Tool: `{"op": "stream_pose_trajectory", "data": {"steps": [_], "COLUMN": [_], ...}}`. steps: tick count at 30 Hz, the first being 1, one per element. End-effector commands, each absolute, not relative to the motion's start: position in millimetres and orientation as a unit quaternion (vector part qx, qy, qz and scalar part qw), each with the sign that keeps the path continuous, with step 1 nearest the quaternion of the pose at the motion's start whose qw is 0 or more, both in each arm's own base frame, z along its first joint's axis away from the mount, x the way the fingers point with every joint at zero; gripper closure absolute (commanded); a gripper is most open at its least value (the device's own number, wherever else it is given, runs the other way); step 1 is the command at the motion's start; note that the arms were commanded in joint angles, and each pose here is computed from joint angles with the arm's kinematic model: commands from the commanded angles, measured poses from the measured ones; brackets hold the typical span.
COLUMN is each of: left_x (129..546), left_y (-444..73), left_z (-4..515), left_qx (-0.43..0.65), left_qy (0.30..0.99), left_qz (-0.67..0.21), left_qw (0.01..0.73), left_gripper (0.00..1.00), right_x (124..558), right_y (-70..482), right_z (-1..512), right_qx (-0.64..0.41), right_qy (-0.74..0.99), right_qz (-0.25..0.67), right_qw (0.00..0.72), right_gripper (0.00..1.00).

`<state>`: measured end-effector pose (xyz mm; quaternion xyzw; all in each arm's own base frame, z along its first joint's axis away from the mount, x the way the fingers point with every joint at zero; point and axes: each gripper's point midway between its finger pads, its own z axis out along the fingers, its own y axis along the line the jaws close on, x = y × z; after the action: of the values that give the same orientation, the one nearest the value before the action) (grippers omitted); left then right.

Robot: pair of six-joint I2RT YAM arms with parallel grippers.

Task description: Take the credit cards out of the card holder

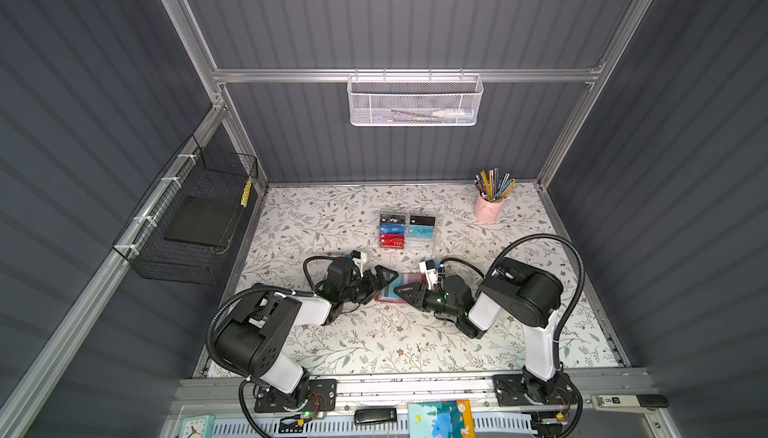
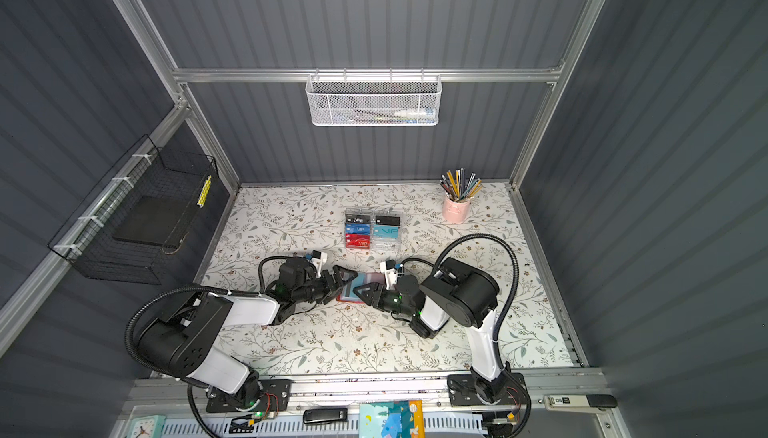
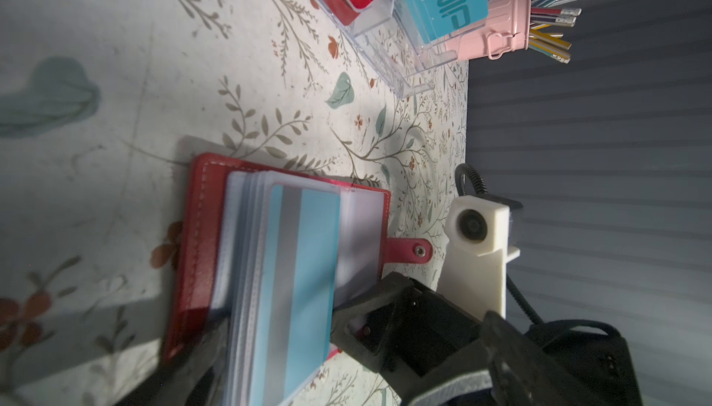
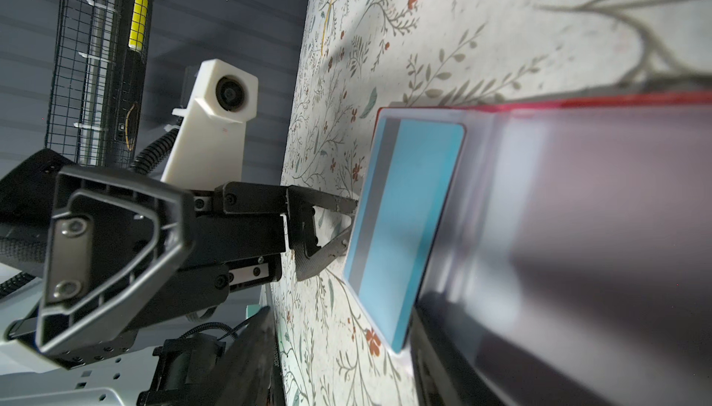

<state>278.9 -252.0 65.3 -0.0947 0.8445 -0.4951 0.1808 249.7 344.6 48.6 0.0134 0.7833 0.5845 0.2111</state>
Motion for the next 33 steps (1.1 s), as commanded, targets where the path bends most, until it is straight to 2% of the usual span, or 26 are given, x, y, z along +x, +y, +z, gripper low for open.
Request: {"op": "stream_pose_trajectory", "data": {"steps": [1,33], "left_x": [265,258], "left_y": [-246,-242], "left_z": [42,22], "left_qx": [-0.12,-0.165], "left_qy": [0.857,0.844], "left_qz": [-0.48,-0.494], "left_qw": [0.142,0.125], "left_gripper": [0.0,0.0], "right_x": [250,273], "right_y": [348,341], "right_z": [57,54], "right_qx": [0.007,0.055], "right_qy": [0.77,0.784], "right_qz": [0.599,0.564], "right_qw": [0.223,0.256], "right_gripper": [0.43,0.42]}}
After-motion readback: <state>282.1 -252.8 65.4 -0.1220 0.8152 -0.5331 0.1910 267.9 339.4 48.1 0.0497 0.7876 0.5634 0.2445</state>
